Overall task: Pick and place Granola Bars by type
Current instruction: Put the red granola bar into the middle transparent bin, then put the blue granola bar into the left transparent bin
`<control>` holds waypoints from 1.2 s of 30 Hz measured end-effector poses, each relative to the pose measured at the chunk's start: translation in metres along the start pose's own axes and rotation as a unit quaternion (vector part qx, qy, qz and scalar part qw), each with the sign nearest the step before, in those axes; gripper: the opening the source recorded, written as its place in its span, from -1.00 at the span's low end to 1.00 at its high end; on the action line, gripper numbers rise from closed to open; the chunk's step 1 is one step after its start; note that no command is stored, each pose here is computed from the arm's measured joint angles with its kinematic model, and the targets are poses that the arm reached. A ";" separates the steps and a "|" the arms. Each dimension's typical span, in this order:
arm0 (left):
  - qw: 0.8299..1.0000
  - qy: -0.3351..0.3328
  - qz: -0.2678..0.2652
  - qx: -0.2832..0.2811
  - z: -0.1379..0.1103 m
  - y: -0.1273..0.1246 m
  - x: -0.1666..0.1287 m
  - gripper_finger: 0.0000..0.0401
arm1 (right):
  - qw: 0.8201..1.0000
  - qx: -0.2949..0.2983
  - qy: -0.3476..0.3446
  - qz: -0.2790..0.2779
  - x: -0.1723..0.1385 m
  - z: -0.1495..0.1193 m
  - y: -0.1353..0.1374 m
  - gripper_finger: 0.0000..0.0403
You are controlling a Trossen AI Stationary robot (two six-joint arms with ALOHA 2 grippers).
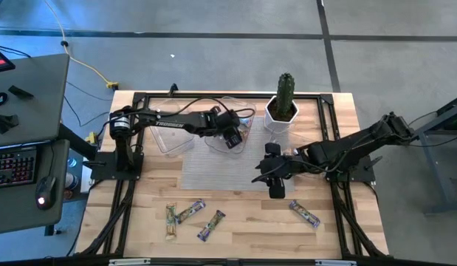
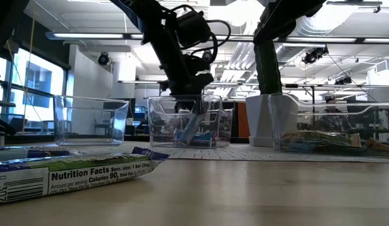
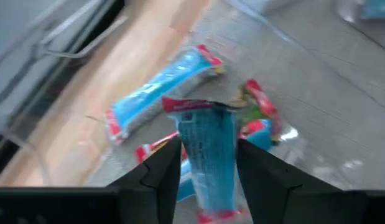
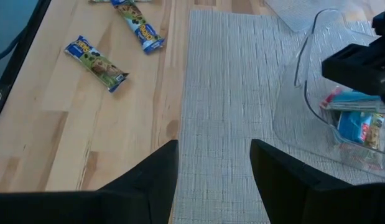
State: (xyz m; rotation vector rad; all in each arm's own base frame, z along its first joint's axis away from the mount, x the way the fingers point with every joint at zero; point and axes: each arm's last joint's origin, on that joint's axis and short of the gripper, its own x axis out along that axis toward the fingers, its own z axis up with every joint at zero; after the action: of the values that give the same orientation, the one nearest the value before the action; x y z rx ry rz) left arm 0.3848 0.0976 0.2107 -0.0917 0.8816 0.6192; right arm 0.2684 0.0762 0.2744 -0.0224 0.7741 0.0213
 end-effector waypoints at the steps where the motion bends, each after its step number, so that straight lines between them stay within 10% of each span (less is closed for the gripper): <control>1: 1.000 -0.002 0.009 -0.007 0.000 0.001 0.000 -0.24 | 1.000 0.000 0.000 0.000 0.000 0.000 0.000 -0.09; 11: 0.999 0.020 -0.026 -0.019 0.011 -0.001 -0.016 -0.19 | 1.000 -0.004 0.012 0.026 0.000 -0.002 0.003 -0.09; 22: 0.988 0.132 -0.065 -0.045 0.050 -0.017 -0.152 -0.19 | 0.999 -0.010 0.014 0.028 -0.001 -0.003 0.005 -0.09; 36: 0.981 0.183 -0.057 0.019 -0.061 -0.144 -0.240 -0.19 | 0.999 0.011 -0.024 -0.029 0.001 0.006 -0.009 -0.09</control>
State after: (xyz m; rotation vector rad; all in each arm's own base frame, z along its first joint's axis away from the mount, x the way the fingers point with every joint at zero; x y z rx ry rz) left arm 0.3074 -0.1529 0.3253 -0.2252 1.2353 0.4849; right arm 0.2734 0.0678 0.2776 -0.0237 0.7262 -0.0415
